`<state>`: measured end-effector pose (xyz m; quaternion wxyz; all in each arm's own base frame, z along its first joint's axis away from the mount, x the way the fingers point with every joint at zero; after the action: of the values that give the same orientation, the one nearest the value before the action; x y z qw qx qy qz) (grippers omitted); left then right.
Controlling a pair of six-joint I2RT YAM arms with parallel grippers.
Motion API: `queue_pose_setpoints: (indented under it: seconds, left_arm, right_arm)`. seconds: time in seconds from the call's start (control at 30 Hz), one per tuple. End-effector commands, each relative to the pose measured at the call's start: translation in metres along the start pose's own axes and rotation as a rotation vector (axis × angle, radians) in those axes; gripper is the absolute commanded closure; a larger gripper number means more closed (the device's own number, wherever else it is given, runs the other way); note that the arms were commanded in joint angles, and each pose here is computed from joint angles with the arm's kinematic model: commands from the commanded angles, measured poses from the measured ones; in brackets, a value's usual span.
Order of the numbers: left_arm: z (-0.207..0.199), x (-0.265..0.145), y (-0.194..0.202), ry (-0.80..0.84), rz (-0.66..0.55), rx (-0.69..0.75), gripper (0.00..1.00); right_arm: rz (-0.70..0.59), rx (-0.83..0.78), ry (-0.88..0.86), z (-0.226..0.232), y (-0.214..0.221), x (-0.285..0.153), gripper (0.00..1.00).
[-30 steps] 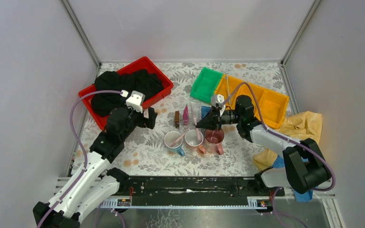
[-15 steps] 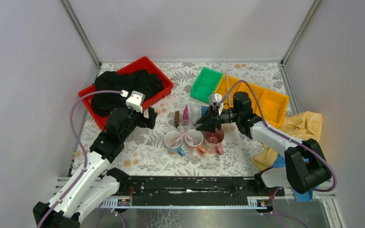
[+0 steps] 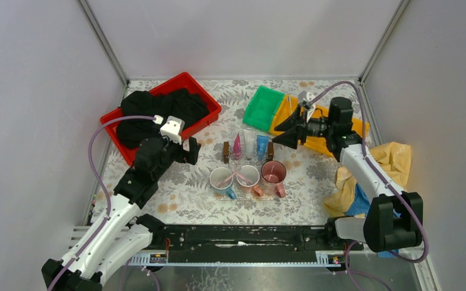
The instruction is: Prepare toiletry sets of a toothbrush and toothpaste on the tray
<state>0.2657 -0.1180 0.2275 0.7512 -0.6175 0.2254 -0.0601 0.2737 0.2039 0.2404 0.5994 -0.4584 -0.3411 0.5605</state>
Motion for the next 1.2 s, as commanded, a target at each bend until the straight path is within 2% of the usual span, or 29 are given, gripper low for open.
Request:
queue_pose_setpoints:
  seconds: [0.0,0.27,0.57,0.73,1.17]
  left_arm:
    - [0.001,0.000,-0.013,0.005,-0.062,0.008,0.00]
    - [-0.002,0.000,-0.014,0.019,-0.068,0.002,0.00]
    - [-0.004,0.000,-0.015,0.033,-0.071,0.000,0.00]
    - [-0.003,-0.001,-0.017,0.030,-0.078,0.001,0.00]
    - [-0.003,-0.003,-0.018,0.027,-0.084,0.006,0.00]
  right_arm:
    - [-0.055,0.025,0.107,-0.009,-0.032,-0.024,0.38]
    - [-0.026,0.162,0.405,-0.071,-0.036,-0.044,0.35]
    - [0.156,0.291,0.691,-0.148,-0.009,-0.065,0.35]
    - [0.249,0.354,0.759,-0.182,0.010,-0.069,0.36]
    - [0.355,0.368,0.871,-0.228,0.029,-0.060,0.37]
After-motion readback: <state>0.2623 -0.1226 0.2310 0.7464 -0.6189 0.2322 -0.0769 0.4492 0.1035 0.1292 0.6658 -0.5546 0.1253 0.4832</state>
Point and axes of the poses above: each gripper's point midway between its finger pads, its own x axis out along the fingers, its own z axis along the line the jaws close on, y = z × x, the point moved 1 cm from there along -x, back along the fingers, and after that the axes turned 8 degrees about x, right-handed, at the moved point
